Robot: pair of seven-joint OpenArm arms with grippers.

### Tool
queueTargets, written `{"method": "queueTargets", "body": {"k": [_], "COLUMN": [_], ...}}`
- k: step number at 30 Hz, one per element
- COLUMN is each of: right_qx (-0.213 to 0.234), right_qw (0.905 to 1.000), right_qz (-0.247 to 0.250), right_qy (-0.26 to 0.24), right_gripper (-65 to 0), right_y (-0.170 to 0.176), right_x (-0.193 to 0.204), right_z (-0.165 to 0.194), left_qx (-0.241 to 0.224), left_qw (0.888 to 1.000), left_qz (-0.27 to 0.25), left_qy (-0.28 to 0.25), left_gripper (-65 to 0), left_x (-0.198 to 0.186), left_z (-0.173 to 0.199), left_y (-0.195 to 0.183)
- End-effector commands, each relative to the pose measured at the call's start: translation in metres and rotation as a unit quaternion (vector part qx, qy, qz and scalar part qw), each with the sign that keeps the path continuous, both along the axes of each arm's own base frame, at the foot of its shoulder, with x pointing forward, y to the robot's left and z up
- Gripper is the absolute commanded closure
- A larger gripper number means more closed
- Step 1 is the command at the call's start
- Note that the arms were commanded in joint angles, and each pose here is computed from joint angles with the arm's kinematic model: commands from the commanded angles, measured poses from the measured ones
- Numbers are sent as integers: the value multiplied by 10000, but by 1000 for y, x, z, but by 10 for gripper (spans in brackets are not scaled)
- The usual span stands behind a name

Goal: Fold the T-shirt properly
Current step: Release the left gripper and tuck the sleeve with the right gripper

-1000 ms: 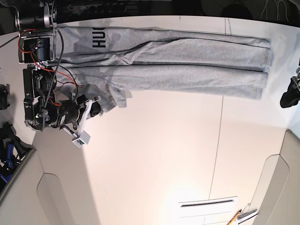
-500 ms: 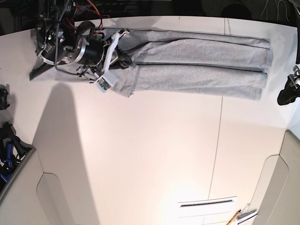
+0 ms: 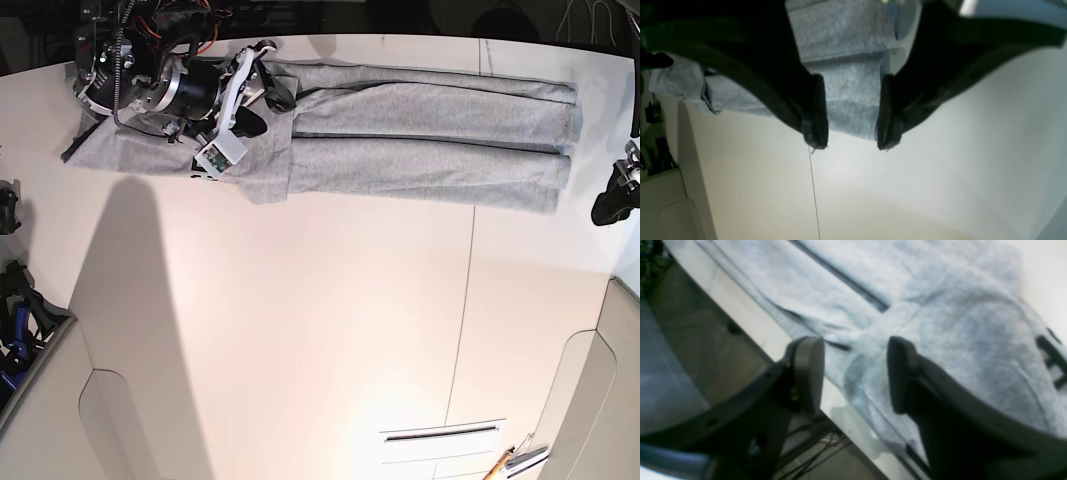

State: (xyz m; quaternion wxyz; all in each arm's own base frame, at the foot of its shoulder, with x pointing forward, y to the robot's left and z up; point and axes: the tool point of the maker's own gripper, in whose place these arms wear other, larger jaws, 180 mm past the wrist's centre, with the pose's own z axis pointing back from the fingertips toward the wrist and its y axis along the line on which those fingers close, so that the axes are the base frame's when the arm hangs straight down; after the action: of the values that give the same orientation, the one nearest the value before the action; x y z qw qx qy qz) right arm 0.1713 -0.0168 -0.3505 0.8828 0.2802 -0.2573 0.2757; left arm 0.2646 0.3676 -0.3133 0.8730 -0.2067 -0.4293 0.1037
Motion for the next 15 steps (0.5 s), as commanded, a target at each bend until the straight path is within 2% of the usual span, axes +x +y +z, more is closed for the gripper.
{"method": "queueTargets", "body": {"k": [1,5,8,12,15], "right_qx": [160,131,70,-215,-488], "right_qw": [9997,9992,9977,9934,9868], "right_qz": [3,-47,-193,-626,-1103], "right_qy": [-193,-382,-645,-934,-1081], "right_gripper": [-304,-304,-304,-304,-304], "right_y": [4,0,-9,-37,-69], "right_x": [6,16,29,50,63], "right_z": [11,18,29,36,38], "left_qx": [121,450,375,333,450], "left_qw": [9994,9982,9987,9994,9982], "left_qz": [-22,160,163,62,46], "left_qy": [-318,-367,-303,98,394], "left_gripper": [-277,-277,-278,-289,-289], "left_x": [9,11,8,-7,-22], "left_z": [21,17,10,-8,-21], "left_y": [6,16,12,6,9]}}
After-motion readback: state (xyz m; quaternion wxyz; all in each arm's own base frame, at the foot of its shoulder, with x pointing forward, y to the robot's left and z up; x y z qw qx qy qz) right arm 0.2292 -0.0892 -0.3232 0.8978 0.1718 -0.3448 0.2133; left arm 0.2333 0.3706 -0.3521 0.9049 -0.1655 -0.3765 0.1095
